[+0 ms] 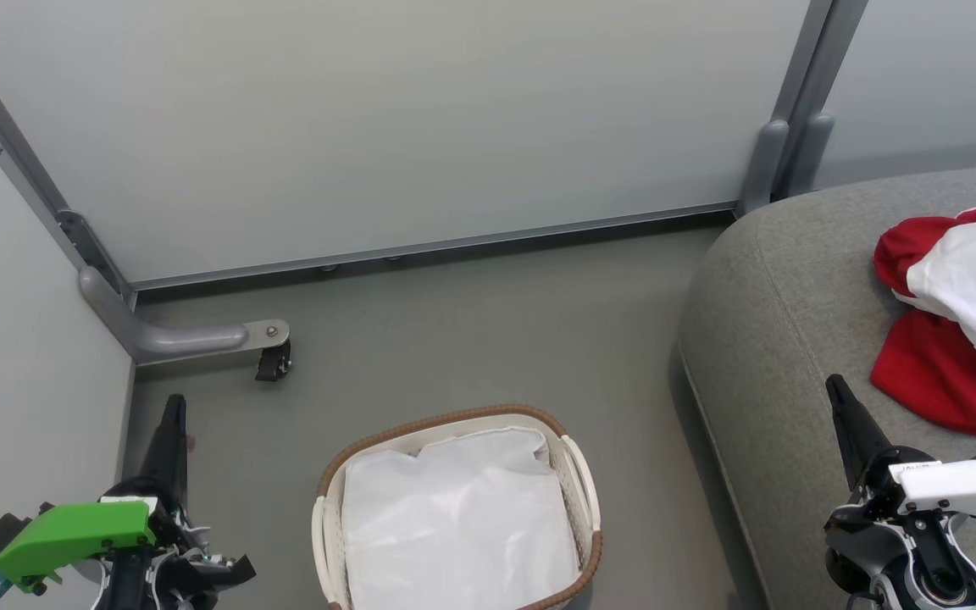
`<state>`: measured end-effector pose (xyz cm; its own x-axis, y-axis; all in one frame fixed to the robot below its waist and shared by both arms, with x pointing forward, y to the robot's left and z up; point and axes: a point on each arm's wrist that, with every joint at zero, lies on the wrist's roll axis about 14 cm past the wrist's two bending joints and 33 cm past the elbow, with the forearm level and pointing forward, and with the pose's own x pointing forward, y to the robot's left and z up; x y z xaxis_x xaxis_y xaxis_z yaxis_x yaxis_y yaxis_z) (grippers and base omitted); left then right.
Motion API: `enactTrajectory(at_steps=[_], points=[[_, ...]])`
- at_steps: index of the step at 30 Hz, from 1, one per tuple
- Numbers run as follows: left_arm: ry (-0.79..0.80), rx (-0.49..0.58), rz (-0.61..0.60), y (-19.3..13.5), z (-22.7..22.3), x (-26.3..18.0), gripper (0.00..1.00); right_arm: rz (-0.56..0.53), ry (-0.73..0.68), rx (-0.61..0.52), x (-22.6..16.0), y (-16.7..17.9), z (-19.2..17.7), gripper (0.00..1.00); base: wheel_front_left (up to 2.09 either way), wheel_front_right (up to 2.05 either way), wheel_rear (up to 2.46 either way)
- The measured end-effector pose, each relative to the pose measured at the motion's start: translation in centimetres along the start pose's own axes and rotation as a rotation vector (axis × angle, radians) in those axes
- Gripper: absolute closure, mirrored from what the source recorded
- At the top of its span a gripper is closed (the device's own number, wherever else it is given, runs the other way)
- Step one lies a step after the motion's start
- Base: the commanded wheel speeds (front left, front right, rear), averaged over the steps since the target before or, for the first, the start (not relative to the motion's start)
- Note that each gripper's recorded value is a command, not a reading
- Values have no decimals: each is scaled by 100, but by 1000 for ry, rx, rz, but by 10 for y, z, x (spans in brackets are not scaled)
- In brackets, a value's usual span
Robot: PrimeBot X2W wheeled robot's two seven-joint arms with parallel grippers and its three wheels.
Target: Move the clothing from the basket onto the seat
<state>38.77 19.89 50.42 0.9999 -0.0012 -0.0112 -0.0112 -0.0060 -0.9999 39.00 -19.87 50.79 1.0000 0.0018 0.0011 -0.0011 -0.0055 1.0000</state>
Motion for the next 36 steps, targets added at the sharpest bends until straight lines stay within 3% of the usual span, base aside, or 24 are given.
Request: enactTrajectory(at_steps=[36], points=[[0, 0, 0, 0, 0, 0, 100, 0, 0, 0, 0, 0, 0, 100, 0, 0, 0]])
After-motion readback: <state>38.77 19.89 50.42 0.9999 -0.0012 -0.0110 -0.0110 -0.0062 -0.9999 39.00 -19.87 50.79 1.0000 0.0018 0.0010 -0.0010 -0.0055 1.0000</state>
